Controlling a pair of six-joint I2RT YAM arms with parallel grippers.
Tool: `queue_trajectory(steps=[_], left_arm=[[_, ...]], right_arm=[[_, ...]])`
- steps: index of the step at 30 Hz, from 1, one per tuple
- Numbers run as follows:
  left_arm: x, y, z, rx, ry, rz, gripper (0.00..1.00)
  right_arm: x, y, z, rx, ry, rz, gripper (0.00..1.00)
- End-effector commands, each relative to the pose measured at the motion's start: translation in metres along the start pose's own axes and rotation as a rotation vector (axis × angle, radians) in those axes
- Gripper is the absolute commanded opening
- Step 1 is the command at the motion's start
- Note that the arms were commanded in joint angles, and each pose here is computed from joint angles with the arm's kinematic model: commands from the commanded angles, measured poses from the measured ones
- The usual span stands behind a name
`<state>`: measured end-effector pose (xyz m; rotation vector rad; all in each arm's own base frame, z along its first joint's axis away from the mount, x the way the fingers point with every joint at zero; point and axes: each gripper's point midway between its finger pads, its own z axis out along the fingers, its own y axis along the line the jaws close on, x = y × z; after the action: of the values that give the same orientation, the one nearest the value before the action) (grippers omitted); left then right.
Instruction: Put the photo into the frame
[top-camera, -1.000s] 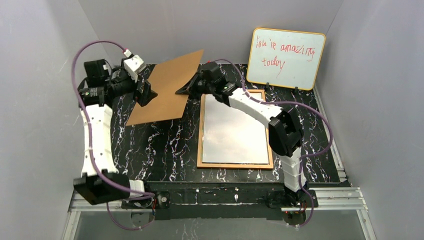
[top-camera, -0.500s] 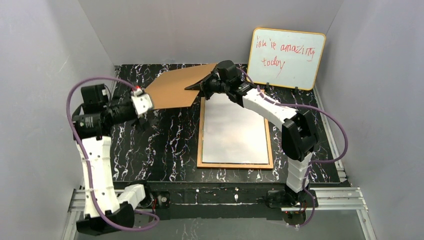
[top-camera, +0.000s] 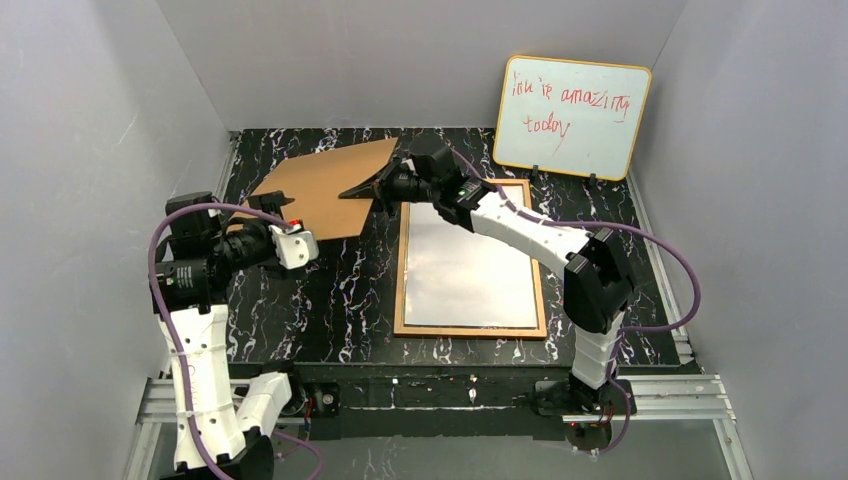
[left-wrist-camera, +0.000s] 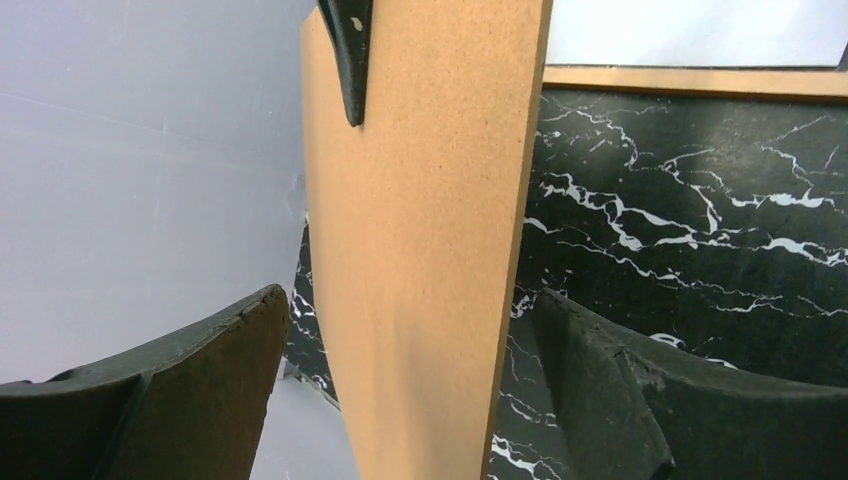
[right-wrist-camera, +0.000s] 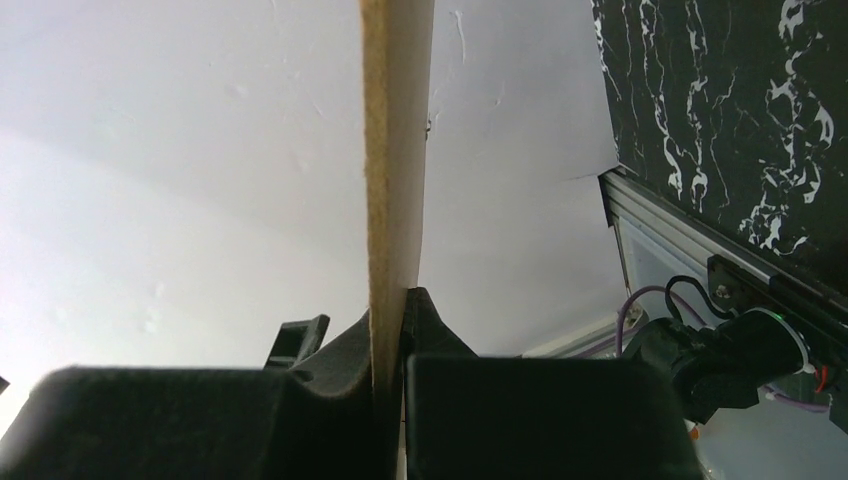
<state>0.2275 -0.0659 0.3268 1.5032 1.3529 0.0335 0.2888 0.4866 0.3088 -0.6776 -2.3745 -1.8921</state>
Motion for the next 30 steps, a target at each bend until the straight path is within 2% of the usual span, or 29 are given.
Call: queue_trajectory(steps=[1,3,6,9,11,16,19,24,25,27,30], left_arm=[[0.010,-0.006,0.005,0.015,0.017,0.065,0.89],[0.016,-0.009,0.007,0.026,0.034,0.076,0.83],[0.026,-0.010,0.010,0.043,0.064,0.098,0.70],[0.033,-0.008,0.011,0.052,0.083,0.132,0.51],[0.034,-0.003,0.013,0.041,0.086,0.132,0.33],[0.033,0.009,0.015,-0.001,0.074,0.122,0.03],[0.031,0.019,0.016,-0.061,0.059,0.119,0.00],[0.026,0.040,0.014,-0.105,0.053,0.069,0.00],[0.024,0.044,0.014,-0.100,0.050,0.052,0.00],[0.020,0.046,0.014,-0.063,0.040,0.020,0.00],[0.010,0.045,0.014,0.005,0.002,-0.033,0.00]], right_arm=[[0.027,0.058,-0.007,-0.173,0.055,-0.066,0.01],[0.030,0.057,-0.004,-0.171,0.060,-0.066,0.01],[0.029,0.052,0.001,-0.161,0.057,-0.058,0.01],[0.027,0.047,0.003,-0.150,0.040,-0.047,0.01],[0.027,0.045,0.005,-0.148,0.039,-0.051,0.03],[0.032,0.044,0.007,-0.147,0.065,-0.092,0.16],[0.035,0.040,0.004,-0.138,0.073,-0.130,0.25],[0.023,0.024,-0.020,-0.071,0.078,-0.295,0.58],[0.017,0.017,-0.030,-0.045,0.075,-0.332,0.62],[0.003,0.014,-0.055,-0.050,0.056,-0.457,0.67],[-0.022,0.014,-0.097,-0.019,-0.037,-0.640,0.66]])
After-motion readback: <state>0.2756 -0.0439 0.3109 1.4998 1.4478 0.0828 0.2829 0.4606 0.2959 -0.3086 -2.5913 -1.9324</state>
